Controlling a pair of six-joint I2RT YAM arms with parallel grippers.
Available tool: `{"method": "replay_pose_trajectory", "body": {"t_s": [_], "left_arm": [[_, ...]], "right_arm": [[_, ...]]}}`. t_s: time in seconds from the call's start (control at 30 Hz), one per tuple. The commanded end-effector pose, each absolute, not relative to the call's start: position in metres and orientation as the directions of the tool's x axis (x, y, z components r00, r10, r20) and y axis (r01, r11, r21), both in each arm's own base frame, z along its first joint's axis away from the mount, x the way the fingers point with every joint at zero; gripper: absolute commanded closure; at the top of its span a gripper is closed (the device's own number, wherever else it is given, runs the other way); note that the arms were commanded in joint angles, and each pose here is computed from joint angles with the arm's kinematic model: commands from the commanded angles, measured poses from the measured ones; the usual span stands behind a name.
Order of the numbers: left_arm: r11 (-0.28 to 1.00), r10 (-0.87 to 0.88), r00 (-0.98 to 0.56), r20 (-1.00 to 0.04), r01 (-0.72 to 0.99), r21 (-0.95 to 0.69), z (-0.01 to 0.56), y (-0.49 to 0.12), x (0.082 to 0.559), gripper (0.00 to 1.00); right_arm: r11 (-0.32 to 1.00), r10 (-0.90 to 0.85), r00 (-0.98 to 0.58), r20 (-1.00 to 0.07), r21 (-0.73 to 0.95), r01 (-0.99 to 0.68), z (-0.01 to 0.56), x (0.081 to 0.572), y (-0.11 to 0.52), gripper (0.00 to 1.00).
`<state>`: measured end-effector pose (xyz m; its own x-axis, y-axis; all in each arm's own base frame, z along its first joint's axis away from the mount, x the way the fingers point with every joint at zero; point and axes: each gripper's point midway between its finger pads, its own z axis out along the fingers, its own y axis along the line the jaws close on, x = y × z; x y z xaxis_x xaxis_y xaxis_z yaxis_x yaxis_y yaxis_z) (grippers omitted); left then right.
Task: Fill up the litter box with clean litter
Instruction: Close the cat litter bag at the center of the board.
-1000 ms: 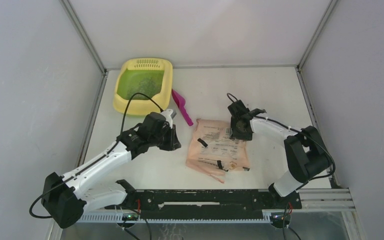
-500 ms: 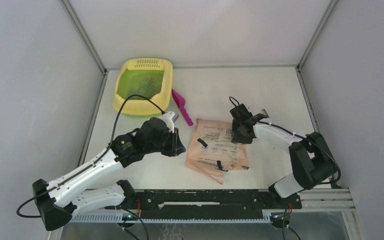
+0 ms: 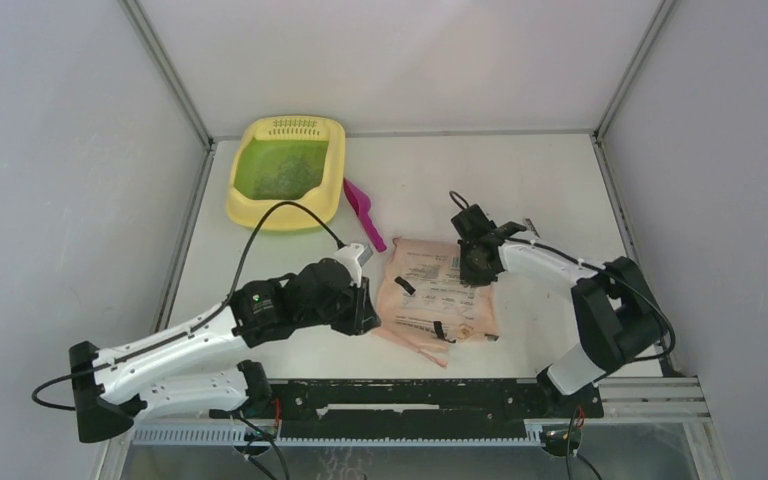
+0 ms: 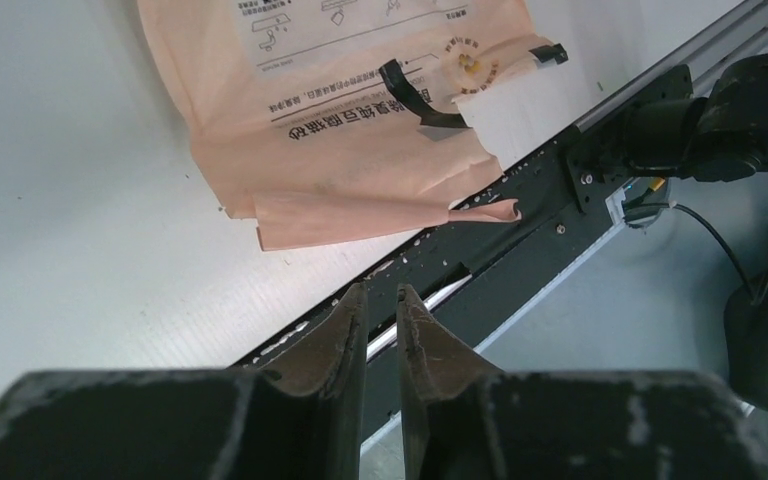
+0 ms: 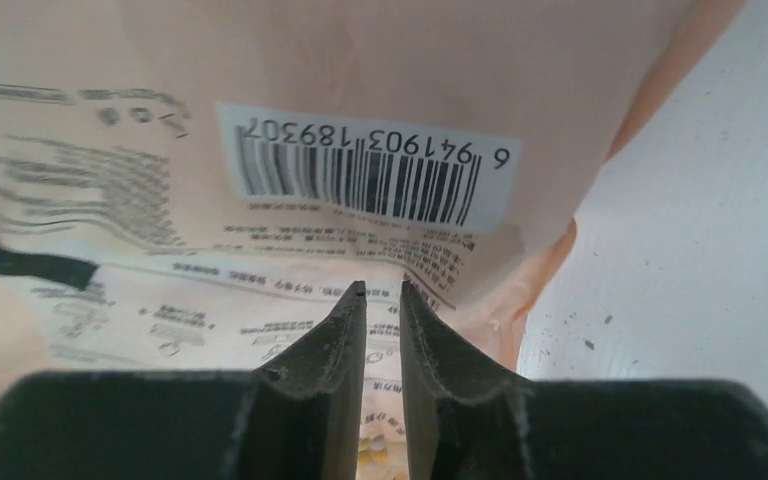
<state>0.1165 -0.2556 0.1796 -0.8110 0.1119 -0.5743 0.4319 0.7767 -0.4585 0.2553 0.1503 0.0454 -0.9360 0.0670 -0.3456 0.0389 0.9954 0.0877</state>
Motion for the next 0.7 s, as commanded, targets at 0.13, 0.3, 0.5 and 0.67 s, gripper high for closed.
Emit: {"method": "replay_pose_trajectory", "body": {"t_s": [0.13, 0.3, 0.5, 0.67], "left_arm": [[0.774, 0.126, -0.823, -0.554, 0.431, -0.465, 0.175, -0.271, 0.098, 0.79], [0.765, 0.150, -0.827, -0.542, 0.445, -0.466, 0.169, -0.283, 0.086, 0.79], [0.764, 0.152, -0.830, -0.536, 0.443, -0.469, 0.164, -0.283, 0.068, 0.79], [0.766, 0.180, -0.841, -0.511, 0.445, -0.464, 0.148, -0.293, 0.051, 0.79]], "right_arm": [[0.997, 0.068, -0.966, -0.249, -0.009, 0.072, 0.007, 0.244, 0.136, 0.74], [0.996, 0.085, -0.965, -0.247, 0.020, 0.083, 0.007, 0.235, 0.132, 0.74], [0.988, 0.098, -0.926, -0.364, 0.148, 0.046, 0.060, 0.243, 0.143, 0.73], [0.969, 0.115, -0.867, -0.485, 0.247, -0.010, 0.123, 0.240, 0.149, 0.73]]}}
